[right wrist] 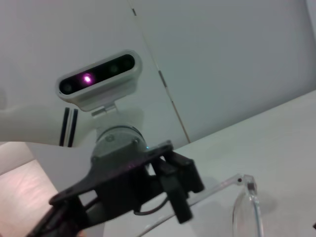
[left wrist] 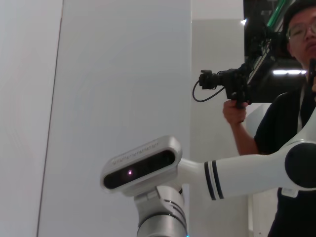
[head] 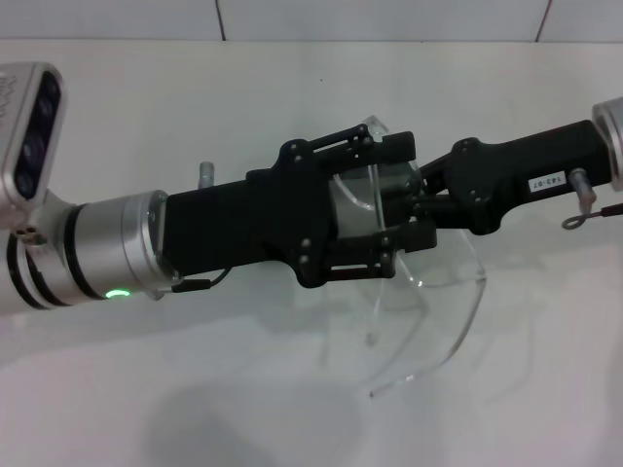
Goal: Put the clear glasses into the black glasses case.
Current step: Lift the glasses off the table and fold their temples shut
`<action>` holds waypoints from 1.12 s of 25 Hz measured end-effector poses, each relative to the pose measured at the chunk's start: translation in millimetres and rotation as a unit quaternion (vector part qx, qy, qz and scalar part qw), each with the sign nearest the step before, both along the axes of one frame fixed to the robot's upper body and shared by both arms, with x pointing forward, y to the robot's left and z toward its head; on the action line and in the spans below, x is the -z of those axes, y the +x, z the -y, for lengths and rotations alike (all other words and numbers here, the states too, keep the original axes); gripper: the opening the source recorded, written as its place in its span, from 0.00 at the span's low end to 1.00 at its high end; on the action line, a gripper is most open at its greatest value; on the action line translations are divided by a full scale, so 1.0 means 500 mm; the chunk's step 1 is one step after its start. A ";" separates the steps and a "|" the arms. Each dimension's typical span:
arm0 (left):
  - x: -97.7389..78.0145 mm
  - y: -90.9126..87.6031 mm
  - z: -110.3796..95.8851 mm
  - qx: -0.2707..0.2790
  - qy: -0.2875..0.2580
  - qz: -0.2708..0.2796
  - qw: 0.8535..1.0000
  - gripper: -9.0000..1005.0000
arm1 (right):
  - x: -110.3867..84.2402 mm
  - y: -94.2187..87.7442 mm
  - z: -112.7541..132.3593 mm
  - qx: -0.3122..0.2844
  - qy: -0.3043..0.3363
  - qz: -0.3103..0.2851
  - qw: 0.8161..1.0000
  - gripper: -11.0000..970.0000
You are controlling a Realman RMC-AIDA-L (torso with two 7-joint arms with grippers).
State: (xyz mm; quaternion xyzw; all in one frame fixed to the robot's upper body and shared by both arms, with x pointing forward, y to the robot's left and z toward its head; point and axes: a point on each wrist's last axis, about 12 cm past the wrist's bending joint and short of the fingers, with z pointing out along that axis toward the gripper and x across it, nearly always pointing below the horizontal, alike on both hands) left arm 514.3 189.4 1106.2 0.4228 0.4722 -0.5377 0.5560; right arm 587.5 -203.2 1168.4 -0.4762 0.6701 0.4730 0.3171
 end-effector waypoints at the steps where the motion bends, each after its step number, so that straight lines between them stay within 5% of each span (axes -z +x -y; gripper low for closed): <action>1: -0.002 0.000 -0.001 0.003 -0.002 0.000 1.000 0.79 | 0.000 0.001 0.004 0.004 -0.001 0.001 1.000 0.13; 28: 0.007 0.011 0.020 0.026 0.033 -0.035 0.998 0.79 | -0.005 -0.010 0.016 -0.001 0.011 0.008 1.000 0.13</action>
